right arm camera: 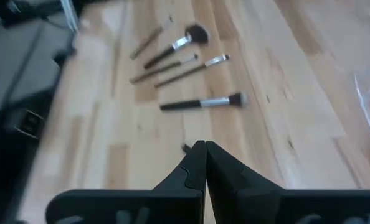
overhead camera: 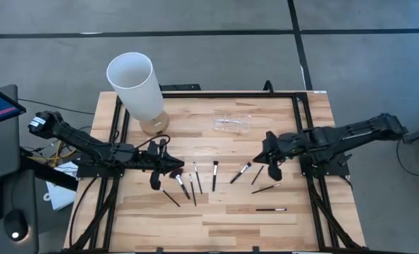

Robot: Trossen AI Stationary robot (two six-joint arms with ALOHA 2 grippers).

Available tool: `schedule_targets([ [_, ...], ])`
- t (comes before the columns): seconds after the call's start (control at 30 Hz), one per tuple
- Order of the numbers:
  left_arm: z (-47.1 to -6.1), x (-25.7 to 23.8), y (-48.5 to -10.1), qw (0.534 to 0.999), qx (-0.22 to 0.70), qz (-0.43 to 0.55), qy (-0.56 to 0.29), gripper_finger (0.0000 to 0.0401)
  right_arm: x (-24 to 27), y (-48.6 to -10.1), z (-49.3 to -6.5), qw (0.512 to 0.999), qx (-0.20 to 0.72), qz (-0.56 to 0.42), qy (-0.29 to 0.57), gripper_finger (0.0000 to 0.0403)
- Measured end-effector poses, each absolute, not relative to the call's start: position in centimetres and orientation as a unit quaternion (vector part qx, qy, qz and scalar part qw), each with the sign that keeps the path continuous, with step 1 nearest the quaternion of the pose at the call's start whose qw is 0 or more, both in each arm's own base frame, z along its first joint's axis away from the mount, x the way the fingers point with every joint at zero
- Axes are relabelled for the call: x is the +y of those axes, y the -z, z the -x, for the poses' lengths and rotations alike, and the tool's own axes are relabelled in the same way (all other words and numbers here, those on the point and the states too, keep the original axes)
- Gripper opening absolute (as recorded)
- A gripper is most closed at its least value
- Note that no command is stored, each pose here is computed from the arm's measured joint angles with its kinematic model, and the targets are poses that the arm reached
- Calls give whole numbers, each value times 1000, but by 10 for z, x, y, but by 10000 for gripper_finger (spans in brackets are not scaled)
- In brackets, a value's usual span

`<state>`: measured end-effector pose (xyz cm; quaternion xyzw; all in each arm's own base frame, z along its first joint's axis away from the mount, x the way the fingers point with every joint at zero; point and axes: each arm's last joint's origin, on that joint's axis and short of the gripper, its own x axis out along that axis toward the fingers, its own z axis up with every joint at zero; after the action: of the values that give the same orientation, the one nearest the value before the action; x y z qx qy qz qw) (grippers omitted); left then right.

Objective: Put items in baskets/containers
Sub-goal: Put the black foundation brush into the transparent organizer

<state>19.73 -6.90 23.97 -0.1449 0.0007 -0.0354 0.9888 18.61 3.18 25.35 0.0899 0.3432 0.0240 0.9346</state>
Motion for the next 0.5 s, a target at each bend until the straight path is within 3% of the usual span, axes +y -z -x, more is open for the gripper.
schedule_targets([
  [0.2,-200,-59,-239,989,0,146,5,29,26,-235,-206,924,379,-45,-16,33],
  [0.5,-206,-39,-238,992,0,127,-20,77,21,-207,-225,899,438,-15,-18,73],
])
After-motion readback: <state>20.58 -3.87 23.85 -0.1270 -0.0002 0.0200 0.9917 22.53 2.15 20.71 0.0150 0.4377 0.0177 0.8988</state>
